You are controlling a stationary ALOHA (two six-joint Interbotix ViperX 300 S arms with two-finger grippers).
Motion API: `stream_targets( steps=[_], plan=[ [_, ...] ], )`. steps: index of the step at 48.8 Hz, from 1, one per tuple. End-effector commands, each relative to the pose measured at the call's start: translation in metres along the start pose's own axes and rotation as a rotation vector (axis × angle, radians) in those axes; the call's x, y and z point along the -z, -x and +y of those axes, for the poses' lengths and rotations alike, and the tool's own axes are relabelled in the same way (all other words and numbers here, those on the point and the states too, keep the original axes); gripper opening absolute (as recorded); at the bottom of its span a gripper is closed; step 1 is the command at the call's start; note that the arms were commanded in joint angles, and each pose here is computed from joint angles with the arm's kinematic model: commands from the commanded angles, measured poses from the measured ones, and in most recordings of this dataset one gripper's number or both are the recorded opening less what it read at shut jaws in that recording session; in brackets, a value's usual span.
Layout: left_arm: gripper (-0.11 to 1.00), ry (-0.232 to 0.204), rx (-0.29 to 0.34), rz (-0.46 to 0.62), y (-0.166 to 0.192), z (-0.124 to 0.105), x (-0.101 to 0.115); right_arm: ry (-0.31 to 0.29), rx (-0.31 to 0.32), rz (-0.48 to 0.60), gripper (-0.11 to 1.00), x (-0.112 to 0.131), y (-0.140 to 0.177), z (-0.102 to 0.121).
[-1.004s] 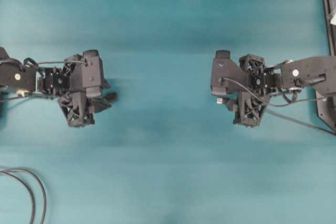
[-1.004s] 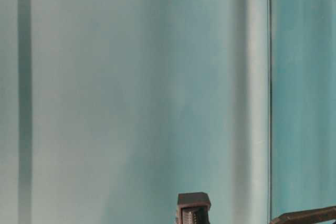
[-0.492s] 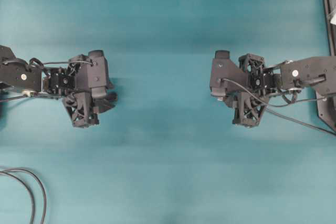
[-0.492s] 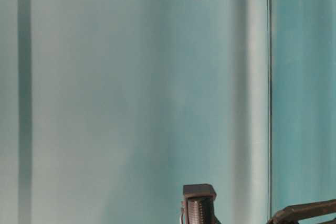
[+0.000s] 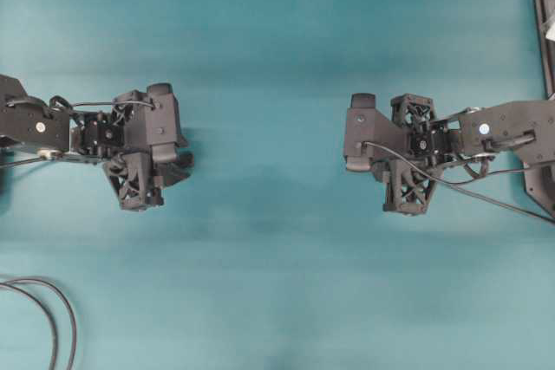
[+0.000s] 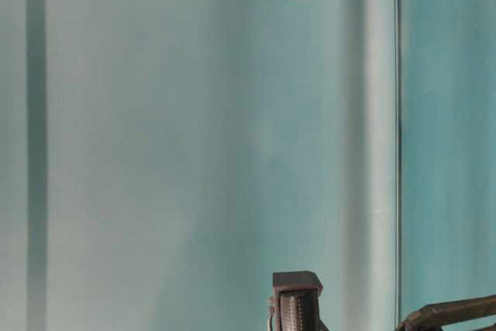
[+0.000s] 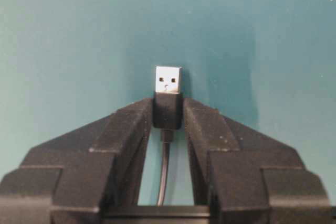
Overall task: Insert the USB using both arms.
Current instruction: 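Close both grippers on the connector housings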
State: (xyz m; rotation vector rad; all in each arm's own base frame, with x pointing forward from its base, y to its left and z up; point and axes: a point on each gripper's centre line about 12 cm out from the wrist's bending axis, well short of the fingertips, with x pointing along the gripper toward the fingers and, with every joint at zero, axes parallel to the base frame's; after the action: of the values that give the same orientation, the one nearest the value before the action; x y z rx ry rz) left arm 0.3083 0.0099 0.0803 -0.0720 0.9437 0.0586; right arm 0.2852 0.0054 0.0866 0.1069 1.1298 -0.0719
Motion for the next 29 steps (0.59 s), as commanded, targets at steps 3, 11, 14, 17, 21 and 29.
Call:
stream_targets(
  steps=[3,11,14,17,21,29],
  plan=[
    [0.76,-0.003,0.000,0.000,0.001,0.000,-0.002,0.021,-0.006,0.041,0.26,0.003,-0.009,0.008],
    [0.67,-0.006,-0.002,0.032,0.001,0.000,0.002,0.022,-0.006,0.036,0.26,-0.002,-0.008,0.009],
    [0.59,-0.013,-0.001,0.041,0.001,-0.001,0.003,0.022,-0.007,0.032,0.26,-0.003,-0.008,0.009],
    [0.48,-0.013,0.000,0.043,0.001,-0.001,0.004,0.022,-0.008,0.026,0.26,-0.005,-0.007,0.009],
    [0.39,-0.016,0.001,0.040,0.001,-0.002,0.002,0.022,-0.009,0.021,0.26,-0.006,-0.006,0.010],
    [0.26,-0.022,0.005,0.046,0.001,-0.004,0.004,0.023,-0.009,0.017,0.26,-0.007,-0.005,0.010]
  ],
)
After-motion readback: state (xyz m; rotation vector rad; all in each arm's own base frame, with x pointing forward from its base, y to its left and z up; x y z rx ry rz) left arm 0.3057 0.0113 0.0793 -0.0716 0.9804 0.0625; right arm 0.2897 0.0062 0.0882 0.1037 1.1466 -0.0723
